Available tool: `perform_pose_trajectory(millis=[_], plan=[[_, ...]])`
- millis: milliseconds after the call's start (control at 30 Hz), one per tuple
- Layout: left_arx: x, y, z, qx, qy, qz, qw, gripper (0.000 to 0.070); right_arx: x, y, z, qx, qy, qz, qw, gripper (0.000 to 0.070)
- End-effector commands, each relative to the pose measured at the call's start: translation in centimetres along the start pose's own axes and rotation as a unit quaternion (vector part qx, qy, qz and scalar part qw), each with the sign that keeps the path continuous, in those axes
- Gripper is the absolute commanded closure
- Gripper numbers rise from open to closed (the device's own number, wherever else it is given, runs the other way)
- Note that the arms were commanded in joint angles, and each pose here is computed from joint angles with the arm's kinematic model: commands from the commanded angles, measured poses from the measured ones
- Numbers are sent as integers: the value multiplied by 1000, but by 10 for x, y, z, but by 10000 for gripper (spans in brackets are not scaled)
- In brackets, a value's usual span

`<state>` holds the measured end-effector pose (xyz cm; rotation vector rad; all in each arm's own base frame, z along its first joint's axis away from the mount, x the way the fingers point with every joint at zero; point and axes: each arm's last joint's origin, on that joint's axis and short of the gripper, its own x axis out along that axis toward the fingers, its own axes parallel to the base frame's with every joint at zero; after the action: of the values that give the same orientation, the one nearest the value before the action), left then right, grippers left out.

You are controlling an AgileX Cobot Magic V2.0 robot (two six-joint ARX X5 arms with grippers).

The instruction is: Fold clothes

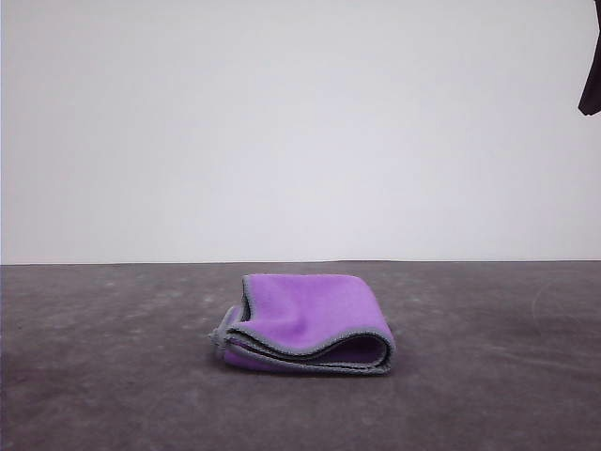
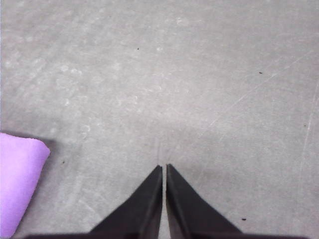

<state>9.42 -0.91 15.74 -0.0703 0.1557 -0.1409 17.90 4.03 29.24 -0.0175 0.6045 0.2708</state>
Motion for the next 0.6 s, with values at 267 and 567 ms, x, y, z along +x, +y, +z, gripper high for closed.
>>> perform_pose_trajectory(millis=[267, 567], plan=[[2, 2, -7, -12, 12, 8, 1000, 700, 0, 1, 4, 4, -6, 2, 1000, 693], [2, 2, -7, -15, 12, 7, 1000, 700, 0, 1, 4, 4, -6, 2, 1000, 693]])
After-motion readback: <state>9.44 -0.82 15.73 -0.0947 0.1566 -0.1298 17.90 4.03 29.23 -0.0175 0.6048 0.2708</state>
